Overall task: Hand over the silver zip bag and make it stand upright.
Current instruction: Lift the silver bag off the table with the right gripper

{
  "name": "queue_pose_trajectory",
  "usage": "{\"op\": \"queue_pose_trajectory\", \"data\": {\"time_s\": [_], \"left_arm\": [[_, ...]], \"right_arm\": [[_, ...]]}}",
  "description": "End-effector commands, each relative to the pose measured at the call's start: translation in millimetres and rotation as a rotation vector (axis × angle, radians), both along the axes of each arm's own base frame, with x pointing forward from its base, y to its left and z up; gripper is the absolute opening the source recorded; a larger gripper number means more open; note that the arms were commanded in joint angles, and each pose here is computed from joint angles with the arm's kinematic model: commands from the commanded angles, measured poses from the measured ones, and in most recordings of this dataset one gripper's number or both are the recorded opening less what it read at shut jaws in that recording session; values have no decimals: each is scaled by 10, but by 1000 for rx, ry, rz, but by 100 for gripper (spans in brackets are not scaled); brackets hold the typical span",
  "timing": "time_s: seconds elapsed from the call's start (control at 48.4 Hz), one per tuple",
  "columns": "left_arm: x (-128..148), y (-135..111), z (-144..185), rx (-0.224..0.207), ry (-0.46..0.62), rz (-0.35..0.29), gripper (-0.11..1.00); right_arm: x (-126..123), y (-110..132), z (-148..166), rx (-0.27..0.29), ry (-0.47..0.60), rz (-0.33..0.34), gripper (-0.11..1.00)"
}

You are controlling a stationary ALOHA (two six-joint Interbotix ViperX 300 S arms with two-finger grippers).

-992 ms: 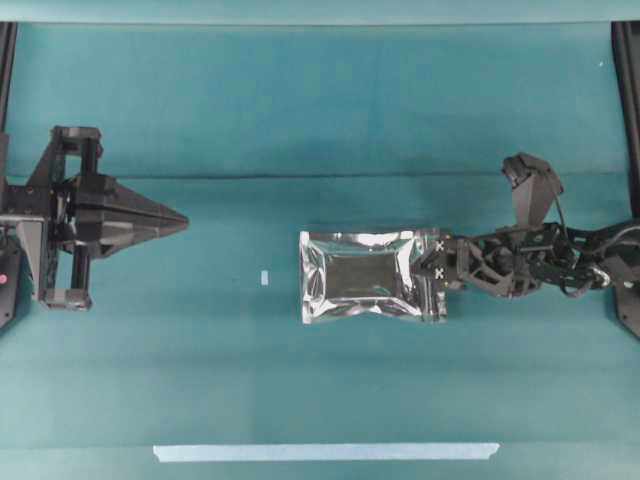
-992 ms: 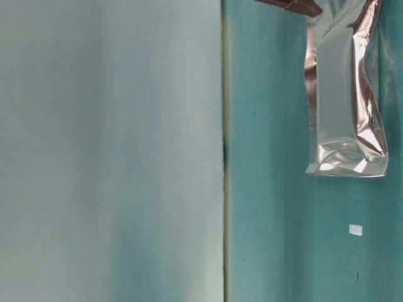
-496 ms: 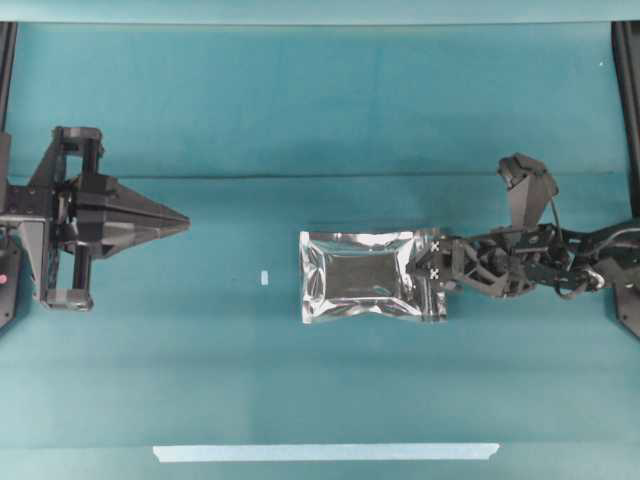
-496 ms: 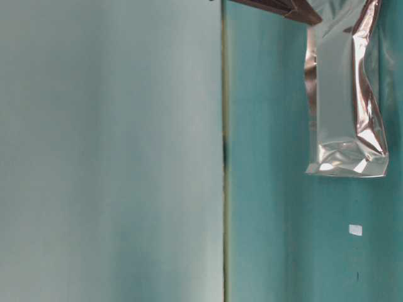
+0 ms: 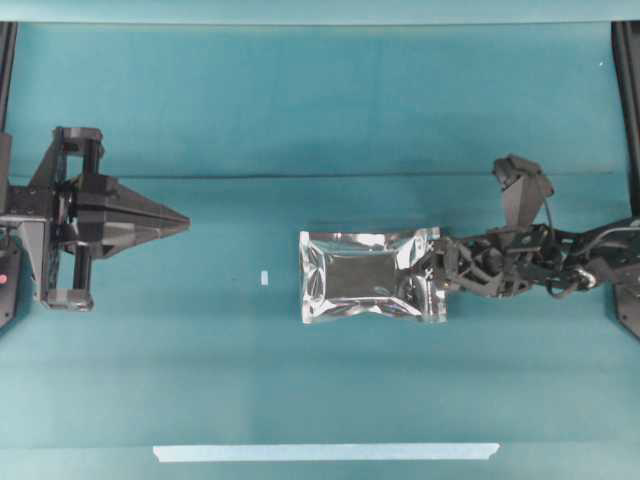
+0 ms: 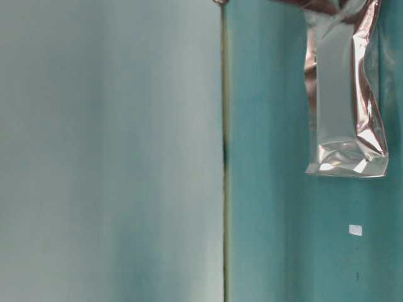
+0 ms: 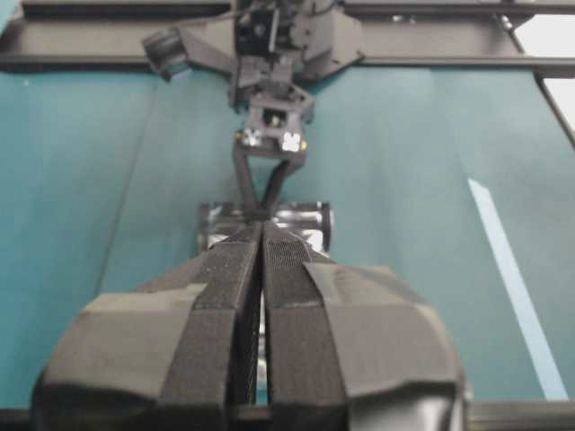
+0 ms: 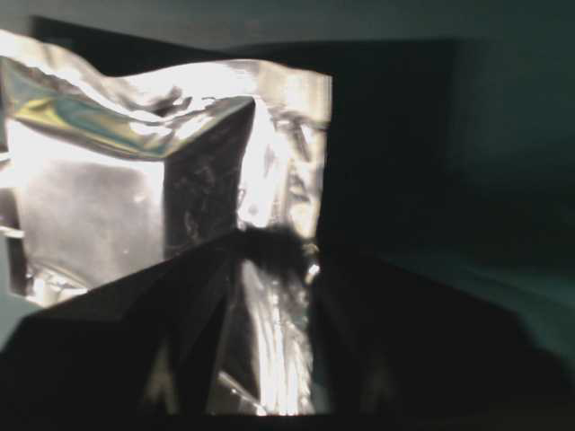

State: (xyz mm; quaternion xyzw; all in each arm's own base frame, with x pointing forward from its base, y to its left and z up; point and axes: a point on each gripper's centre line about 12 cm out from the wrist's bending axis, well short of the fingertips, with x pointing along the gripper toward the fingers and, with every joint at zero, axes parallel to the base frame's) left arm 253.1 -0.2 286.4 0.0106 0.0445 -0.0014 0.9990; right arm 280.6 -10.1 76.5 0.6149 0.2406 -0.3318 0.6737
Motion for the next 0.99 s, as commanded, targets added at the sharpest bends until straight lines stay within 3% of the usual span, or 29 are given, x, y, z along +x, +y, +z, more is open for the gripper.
{"op": "queue_pose_trajectory", "data": {"time_s": [0.0, 0.124, 0.207, 0.537, 0.889, 0.971], "left_arm": [[8, 4, 46, 2, -15, 1, -1], [9, -4, 52, 4, -17, -2, -1], [14, -4, 45, 4, -14, -2, -1], [15, -4, 35, 1, -11, -2, -1], [7, 16, -62, 0, 74, 6, -1], [9, 20, -62, -38, 81, 13, -1]], "right_arm": [[35, 9, 30, 6, -15, -4, 38], [41, 16, 42, -1, -17, 7, 12], [53, 13, 71, -10, -29, 14, 1], [158, -37, 410, -68, -70, 122, 1], [258, -188, 1278, -127, -68, 409, 1], [268, -206, 1470, -164, -66, 476, 1]]}}
